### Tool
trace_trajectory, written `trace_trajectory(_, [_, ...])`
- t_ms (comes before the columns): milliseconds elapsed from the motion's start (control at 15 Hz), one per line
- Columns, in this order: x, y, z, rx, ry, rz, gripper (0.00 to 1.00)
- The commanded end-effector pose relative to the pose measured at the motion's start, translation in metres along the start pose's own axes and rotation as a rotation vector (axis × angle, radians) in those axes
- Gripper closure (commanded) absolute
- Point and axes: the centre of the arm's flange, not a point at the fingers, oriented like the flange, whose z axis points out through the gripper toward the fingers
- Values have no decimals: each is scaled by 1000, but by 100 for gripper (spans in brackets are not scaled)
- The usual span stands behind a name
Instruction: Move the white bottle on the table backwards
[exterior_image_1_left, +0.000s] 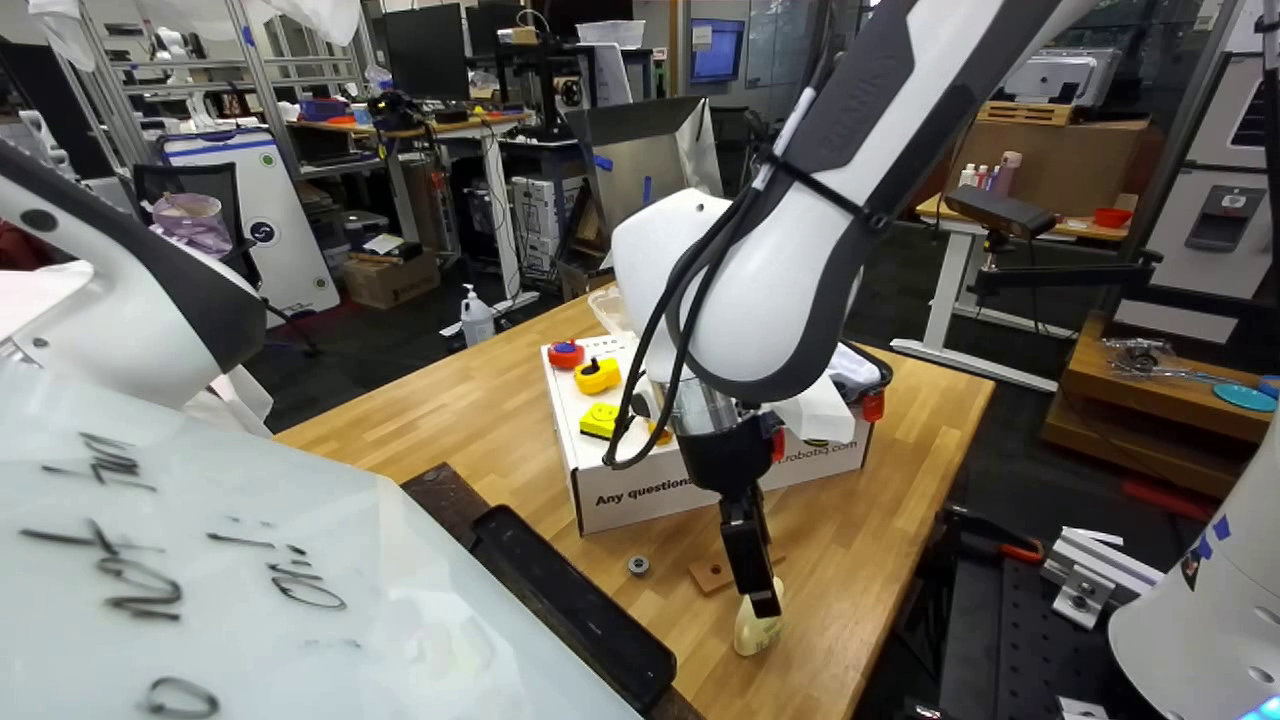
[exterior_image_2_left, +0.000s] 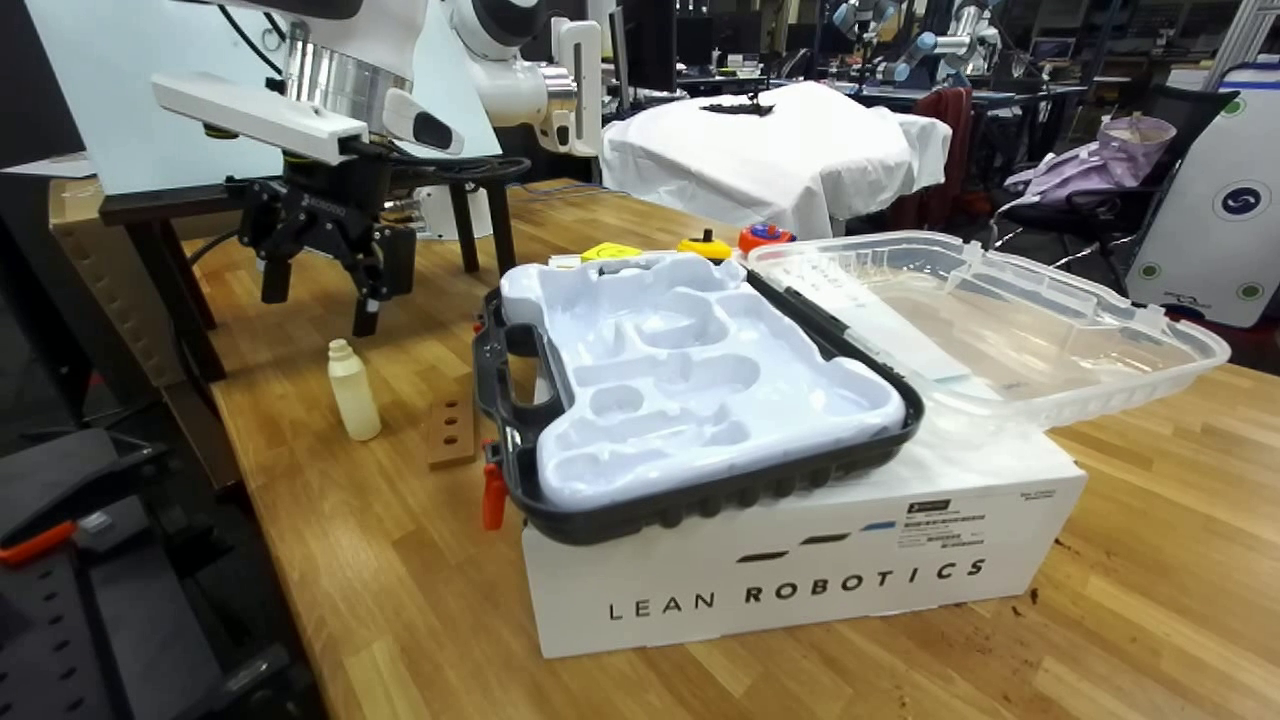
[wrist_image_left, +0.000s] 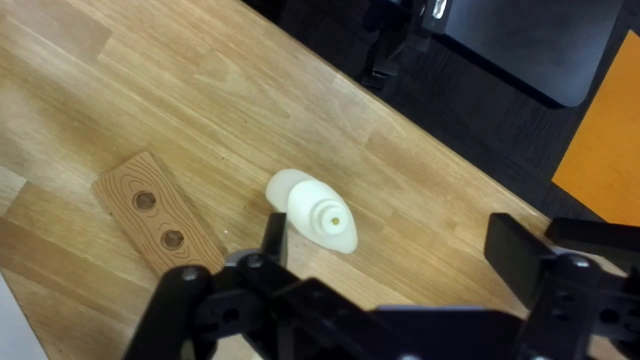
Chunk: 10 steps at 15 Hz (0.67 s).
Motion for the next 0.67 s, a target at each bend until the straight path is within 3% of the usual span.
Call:
trace_trajectory(0, [4, 6, 6, -9, 40, -22, 0])
trace_trajectory(200, [2, 13, 17, 50, -19, -72, 0])
trace_trajectory(267, [2, 6, 13, 8, 0, -41, 0])
trace_trajectory(600, [2, 11, 21, 28, -13, -63, 0])
